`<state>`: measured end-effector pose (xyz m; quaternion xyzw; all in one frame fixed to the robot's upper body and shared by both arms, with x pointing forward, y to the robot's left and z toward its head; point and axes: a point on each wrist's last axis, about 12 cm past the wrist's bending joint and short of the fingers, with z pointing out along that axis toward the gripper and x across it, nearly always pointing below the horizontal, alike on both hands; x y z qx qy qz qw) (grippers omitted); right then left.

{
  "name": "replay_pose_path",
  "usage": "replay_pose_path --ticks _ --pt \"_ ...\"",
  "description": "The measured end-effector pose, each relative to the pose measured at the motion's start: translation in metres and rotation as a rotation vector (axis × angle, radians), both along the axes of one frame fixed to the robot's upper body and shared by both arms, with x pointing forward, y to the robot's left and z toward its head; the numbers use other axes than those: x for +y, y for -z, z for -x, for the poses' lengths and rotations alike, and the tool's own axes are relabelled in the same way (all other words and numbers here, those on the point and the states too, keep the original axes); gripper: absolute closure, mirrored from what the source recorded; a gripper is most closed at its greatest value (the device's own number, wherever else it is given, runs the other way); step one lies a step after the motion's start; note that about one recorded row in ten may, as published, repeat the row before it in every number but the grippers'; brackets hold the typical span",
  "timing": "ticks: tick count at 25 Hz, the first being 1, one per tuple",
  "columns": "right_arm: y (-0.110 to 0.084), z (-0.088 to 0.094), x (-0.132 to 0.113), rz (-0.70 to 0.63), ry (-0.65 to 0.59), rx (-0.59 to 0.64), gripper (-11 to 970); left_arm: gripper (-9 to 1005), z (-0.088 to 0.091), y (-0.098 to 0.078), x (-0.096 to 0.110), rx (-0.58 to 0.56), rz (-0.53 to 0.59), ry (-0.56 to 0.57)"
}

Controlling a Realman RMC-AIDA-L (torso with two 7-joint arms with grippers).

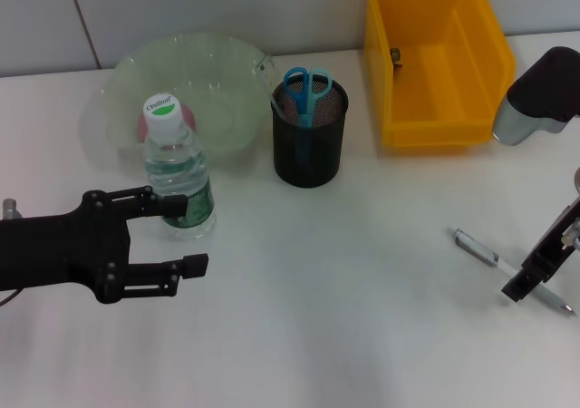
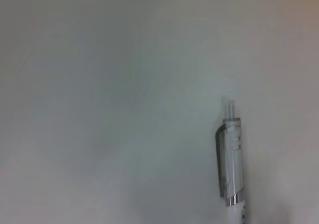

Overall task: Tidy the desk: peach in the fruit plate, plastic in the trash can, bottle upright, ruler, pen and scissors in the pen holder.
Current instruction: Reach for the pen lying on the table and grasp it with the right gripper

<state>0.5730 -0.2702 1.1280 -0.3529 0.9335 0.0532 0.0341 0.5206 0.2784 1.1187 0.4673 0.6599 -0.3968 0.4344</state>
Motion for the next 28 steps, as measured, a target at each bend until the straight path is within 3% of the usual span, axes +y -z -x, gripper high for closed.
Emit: replay_pose_path --ticks 22,27,28 --pt "0.0022 -0.0005 0.0005 0.0 0.003 0.006 436 198 -0.0004 -0.0008 0.0001 -0.004 0.002 0.001" --pt "0.0023 -0.0006 0.0005 0.0 0.004 0.005 646 198 -0.0005 -0.001 -0.0001 -0.003 0.003 0.002" --pt "0.0023 -0.0006 0.0005 0.0 0.004 0.005 646 198 -0.0005 -0.001 -0.0001 -0.003 0.003 0.002"
